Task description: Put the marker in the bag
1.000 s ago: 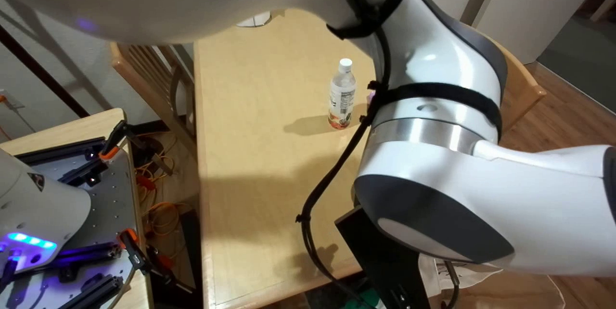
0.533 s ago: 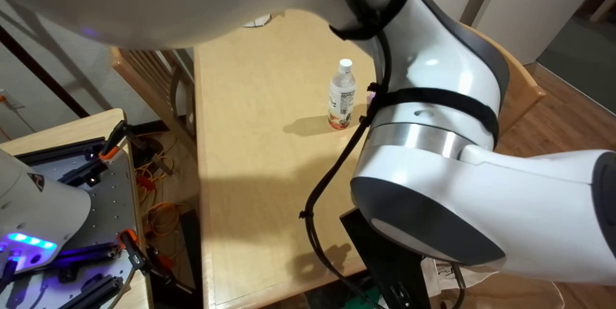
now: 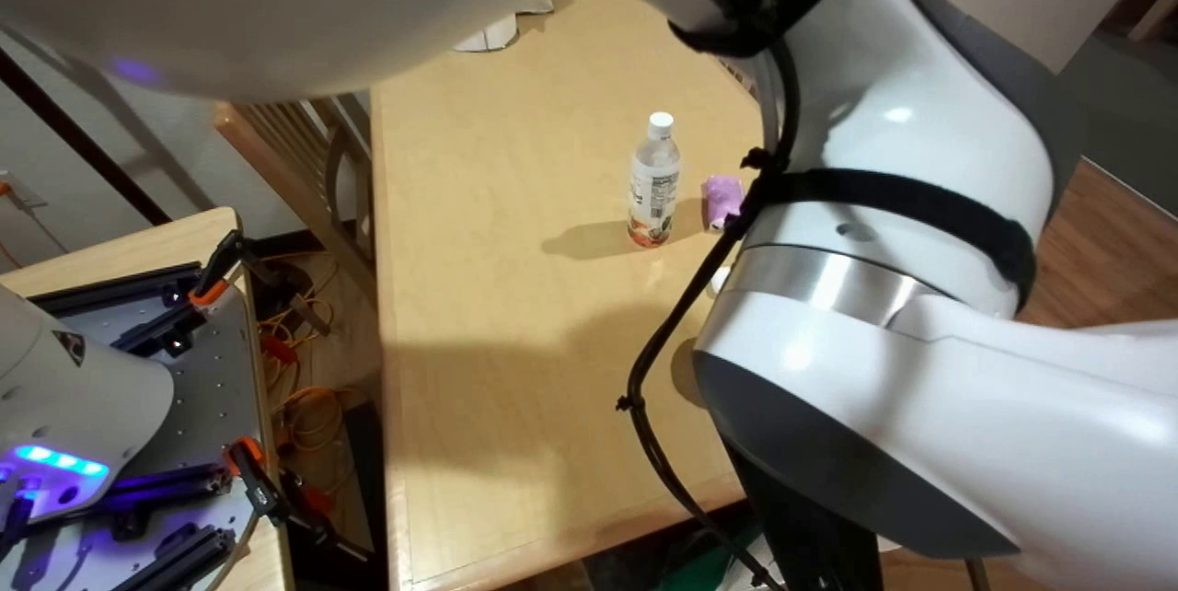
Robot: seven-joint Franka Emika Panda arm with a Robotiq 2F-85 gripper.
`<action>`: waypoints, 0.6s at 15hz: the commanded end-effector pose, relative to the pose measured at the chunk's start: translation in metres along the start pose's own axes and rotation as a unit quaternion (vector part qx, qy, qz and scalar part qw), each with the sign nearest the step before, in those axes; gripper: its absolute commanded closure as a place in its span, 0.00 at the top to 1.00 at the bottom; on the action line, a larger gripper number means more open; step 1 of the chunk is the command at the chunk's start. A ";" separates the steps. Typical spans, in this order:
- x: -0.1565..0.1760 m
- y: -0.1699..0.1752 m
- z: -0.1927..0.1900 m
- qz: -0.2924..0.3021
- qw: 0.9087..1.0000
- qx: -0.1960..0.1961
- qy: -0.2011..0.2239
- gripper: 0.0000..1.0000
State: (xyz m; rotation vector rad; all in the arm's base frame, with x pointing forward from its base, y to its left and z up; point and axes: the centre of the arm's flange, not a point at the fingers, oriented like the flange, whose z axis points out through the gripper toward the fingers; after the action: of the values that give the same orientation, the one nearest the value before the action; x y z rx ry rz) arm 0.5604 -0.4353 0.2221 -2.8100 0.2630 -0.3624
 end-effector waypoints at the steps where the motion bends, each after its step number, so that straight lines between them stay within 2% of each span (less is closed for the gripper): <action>1: 0.029 0.017 0.000 0.065 0.996 -0.040 0.052 0.05; 3: 0.044 0.025 0.001 0.103 0.989 -0.072 0.083 0.05; 5: 0.060 0.027 0.010 0.140 0.982 -0.093 0.085 0.05; 7: 0.065 0.016 0.028 0.121 0.991 -0.039 0.035 0.05; 8: 0.043 0.015 0.015 0.121 0.989 -0.065 0.059 0.18; 9: 0.045 0.009 0.024 0.118 0.991 -0.052 0.046 0.18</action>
State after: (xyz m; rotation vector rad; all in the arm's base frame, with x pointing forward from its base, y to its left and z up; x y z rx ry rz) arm 0.6093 -0.4469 0.2066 -2.8216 0.6449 -0.4329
